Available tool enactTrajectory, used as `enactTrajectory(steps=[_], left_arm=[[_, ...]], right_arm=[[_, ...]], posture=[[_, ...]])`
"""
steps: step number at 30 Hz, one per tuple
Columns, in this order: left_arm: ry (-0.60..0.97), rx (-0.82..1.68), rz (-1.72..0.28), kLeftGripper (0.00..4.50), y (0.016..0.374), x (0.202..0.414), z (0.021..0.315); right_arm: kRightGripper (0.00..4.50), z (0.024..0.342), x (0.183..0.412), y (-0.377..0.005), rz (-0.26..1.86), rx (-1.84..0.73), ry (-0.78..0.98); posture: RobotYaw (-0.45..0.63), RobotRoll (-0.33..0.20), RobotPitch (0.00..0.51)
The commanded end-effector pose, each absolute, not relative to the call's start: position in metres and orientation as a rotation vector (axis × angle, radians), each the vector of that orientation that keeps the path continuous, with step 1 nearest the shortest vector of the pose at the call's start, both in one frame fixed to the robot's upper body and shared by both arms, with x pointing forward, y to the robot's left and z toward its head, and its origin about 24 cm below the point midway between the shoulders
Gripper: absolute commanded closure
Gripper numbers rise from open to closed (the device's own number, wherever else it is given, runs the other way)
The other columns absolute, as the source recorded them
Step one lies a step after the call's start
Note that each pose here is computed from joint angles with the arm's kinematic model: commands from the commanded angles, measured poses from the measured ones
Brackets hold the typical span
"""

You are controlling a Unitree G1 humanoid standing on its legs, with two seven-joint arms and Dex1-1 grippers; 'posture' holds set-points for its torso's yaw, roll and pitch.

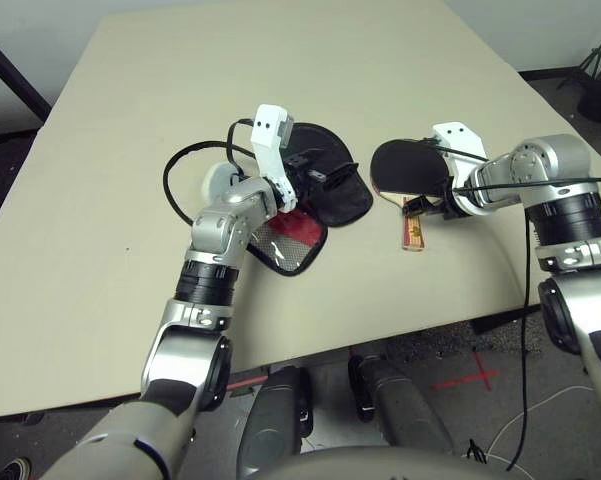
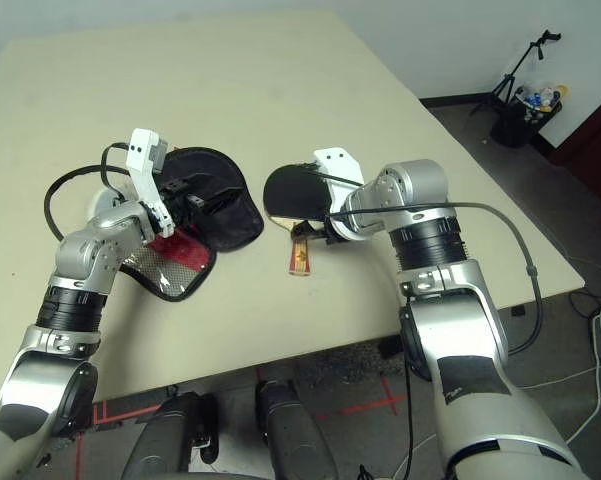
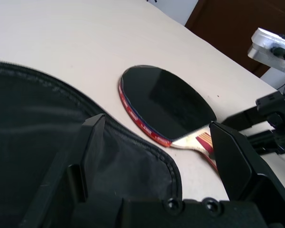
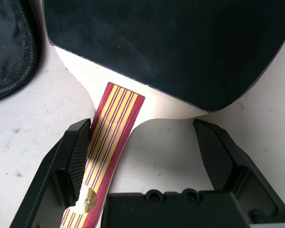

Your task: Store the ping-pong paddle in its case and zip it.

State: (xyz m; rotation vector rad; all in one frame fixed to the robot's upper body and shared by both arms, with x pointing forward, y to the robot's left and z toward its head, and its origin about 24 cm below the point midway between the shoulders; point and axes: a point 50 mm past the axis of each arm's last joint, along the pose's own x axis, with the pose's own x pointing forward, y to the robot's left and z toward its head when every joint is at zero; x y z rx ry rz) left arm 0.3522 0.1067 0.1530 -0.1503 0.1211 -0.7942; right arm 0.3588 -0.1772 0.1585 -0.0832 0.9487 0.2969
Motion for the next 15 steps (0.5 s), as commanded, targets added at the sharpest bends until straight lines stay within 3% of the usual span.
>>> enactTrajectory(steps=[1,10,15], left_arm=[[0.122,-0.144,-0.797,0.00,0.102,0.355,0.151],[0.114,-0.160,-0.798,0.00,0.098,0.359,0.149],[0.115,-0.169,-0.796,0.00,0.099,0.357,0.148]], right_arm=[[0.04,0.140,0.358,-0.200,0.182,-0.153,1.020],[0.04,0.140,0.371,-0.214,0.190,-0.222,0.987],[0.04,0.153,0.347,-0.172,0.232,-0.234,1.058]], posture=[[-0.24,0.000,0.181],[-0.24,0.000,0.181],[-0.24,0.000,0.189]])
